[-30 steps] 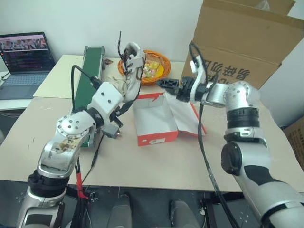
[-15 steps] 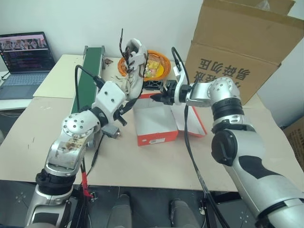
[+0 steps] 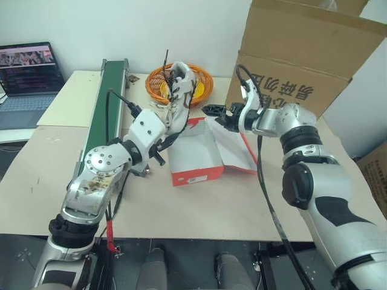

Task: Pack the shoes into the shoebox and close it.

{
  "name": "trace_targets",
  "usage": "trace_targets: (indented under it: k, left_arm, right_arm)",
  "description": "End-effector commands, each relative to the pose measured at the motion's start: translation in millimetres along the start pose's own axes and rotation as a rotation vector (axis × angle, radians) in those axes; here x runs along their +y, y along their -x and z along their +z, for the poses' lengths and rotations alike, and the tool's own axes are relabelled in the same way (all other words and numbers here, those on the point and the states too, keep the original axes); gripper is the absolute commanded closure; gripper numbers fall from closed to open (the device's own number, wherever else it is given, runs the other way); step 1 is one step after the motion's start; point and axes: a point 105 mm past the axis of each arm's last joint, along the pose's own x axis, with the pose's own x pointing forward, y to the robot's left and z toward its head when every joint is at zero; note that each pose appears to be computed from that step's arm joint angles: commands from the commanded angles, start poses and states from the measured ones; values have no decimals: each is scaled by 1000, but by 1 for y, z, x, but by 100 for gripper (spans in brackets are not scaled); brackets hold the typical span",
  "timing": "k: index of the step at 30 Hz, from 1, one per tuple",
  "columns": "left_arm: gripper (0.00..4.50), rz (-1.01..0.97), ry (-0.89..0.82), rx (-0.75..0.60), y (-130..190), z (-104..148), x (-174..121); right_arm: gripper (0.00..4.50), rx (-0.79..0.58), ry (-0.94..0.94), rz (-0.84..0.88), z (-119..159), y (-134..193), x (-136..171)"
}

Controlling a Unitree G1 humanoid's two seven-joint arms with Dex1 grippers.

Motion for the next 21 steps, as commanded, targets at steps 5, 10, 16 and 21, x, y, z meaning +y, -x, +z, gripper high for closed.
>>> trace_targets:
  k: [5,10,16,21]
  left_arm:
    - [357,51,-32,13,16,-3,13]
    - [357,36,-8,25,14,-10,8]
    - [357,24,9,3,9,-6,4]
    - [357,26,5,-7,7,-3,5]
  right_arm:
    - [0,-47,22,43,18,7,10]
    - [0,4,-21,197,19,2,49]
    - [0,69,-53,319,13,-2,89]
    - [0,93,-39,339,3,-9,99]
